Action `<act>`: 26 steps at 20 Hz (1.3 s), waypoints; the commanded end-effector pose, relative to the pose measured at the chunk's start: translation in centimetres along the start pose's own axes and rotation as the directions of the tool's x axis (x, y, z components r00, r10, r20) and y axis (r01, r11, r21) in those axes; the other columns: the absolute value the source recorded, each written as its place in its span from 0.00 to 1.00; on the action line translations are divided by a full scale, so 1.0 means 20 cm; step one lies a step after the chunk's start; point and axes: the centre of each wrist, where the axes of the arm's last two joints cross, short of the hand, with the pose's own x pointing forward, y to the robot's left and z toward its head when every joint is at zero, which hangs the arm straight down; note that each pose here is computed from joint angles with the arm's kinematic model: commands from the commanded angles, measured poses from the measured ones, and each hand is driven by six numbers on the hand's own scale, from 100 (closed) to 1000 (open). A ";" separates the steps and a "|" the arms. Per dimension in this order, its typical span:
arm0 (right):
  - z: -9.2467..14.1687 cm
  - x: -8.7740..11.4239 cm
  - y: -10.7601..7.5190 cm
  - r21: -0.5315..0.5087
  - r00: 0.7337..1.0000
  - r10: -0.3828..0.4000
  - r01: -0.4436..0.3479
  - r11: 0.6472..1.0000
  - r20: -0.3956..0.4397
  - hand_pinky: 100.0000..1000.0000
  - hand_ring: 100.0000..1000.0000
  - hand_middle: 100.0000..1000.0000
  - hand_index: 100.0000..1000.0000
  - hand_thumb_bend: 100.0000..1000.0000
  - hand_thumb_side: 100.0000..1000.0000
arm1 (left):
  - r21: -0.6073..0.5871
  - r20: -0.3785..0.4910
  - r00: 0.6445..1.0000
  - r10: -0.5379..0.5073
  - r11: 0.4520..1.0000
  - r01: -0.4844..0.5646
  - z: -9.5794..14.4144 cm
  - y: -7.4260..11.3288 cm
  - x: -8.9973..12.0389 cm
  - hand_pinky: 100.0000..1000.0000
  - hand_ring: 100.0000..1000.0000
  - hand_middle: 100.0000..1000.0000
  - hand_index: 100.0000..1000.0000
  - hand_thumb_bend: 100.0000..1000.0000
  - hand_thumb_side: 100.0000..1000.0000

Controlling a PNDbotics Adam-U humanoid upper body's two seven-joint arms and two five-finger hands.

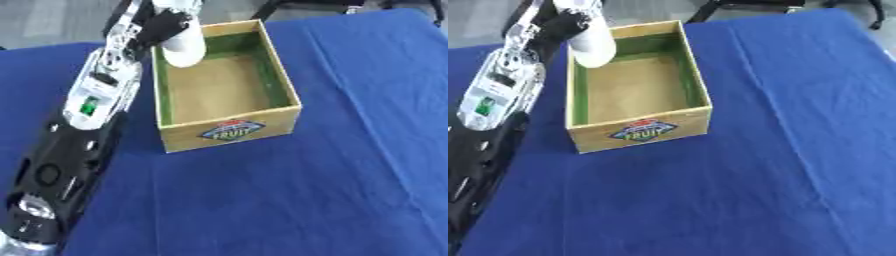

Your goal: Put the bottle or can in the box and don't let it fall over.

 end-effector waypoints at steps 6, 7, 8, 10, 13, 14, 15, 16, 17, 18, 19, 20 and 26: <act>-0.04 0.07 0.02 -0.016 0.998 -0.011 0.012 1.000 0.055 1.00 1.00 1.00 0.96 0.00 0.41 | 0.018 -0.030 0.999 0.012 1.000 -0.012 -0.04 -0.06 -0.02 1.00 1.00 1.00 0.31 0.00 0.16; -0.04 0.07 0.02 -0.014 0.998 -0.011 0.011 1.000 0.055 1.00 1.00 1.00 0.96 0.00 0.41 | 0.019 -0.033 0.999 0.012 1.000 -0.011 -0.04 -0.07 -0.03 1.00 1.00 1.00 0.33 0.00 0.12; -0.04 0.07 0.02 -0.012 0.998 -0.011 0.011 1.000 0.055 1.00 1.00 1.00 0.96 0.00 0.41 | 0.019 -0.034 0.999 0.009 1.000 -0.008 -0.04 -0.07 -0.03 1.00 1.00 1.00 0.33 0.00 0.12; -0.04 0.07 0.02 -0.006 0.998 -0.010 0.011 1.000 0.056 1.00 1.00 1.00 0.96 0.00 0.41 | 0.011 -0.034 0.999 0.003 1.000 -0.002 -0.03 -0.09 -0.04 1.00 1.00 1.00 0.42 0.00 0.00; -0.04 0.07 0.02 -0.003 0.998 -0.011 0.011 1.000 0.055 1.00 1.00 1.00 0.96 0.00 0.41 | -0.025 -0.031 0.999 -0.021 0.999 0.020 -0.02 -0.10 -0.06 1.00 1.00 1.00 0.65 0.19 0.00; -0.04 0.07 0.02 -0.002 0.999 -0.010 0.011 1.000 0.053 1.00 1.00 1.00 0.96 0.00 0.41 | -0.052 -0.027 0.999 -0.037 0.998 0.036 -0.02 -0.10 -0.06 1.00 1.00 1.00 0.67 0.22 0.00; -0.04 0.07 0.02 -0.001 0.999 -0.010 0.010 1.000 0.051 1.00 1.00 1.00 0.96 0.00 0.41 | -0.080 -0.024 0.998 -0.056 0.995 0.053 -0.02 -0.10 -0.07 1.00 1.00 1.00 0.75 0.35 0.01; -0.04 0.06 0.02 -0.001 0.999 -0.009 0.009 1.000 0.049 1.00 1.00 1.00 0.96 0.00 0.41 | -0.106 -0.022 0.997 -0.074 0.992 0.071 -0.01 -0.10 -0.08 1.00 1.00 1.00 0.76 0.37 0.03; -0.04 0.06 0.01 -0.001 0.999 -0.007 0.007 1.000 0.047 1.00 1.00 1.00 0.96 0.00 0.41 | -0.126 -0.020 0.996 -0.091 0.988 0.087 -0.01 -0.10 -0.08 1.00 1.00 1.00 0.82 0.45 0.10; -0.03 0.06 0.01 -0.001 0.999 -0.004 0.004 1.000 0.044 1.00 1.00 1.00 0.96 0.00 0.41 | -0.143 -0.020 0.994 -0.109 0.984 0.105 0.00 -0.09 -0.09 1.00 1.00 1.00 0.85 0.47 0.11; -0.03 0.06 0.01 -0.001 0.999 -0.001 0.001 1.000 0.042 1.00 1.00 1.00 0.96 0.00 0.41 | -0.154 -0.023 0.992 -0.125 0.981 0.120 0.00 -0.09 -0.10 1.00 1.00 1.00 0.86 0.48 0.12; -0.03 0.06 0.00 -0.001 0.999 0.003 -0.003 1.000 0.040 1.00 1.00 1.00 0.96 0.00 0.41 | -0.160 -0.026 0.990 -0.136 0.978 0.131 0.01 -0.08 -0.11 1.00 1.00 1.00 0.86 0.49 0.12; -0.02 0.04 -0.02 -0.004 0.999 0.026 -0.026 1.000 0.030 1.00 1.00 1.00 0.96 0.00 0.41 | -0.164 -0.057 0.986 -0.154 0.976 0.143 0.03 -0.05 -0.14 1.00 1.00 1.00 0.85 0.47 0.11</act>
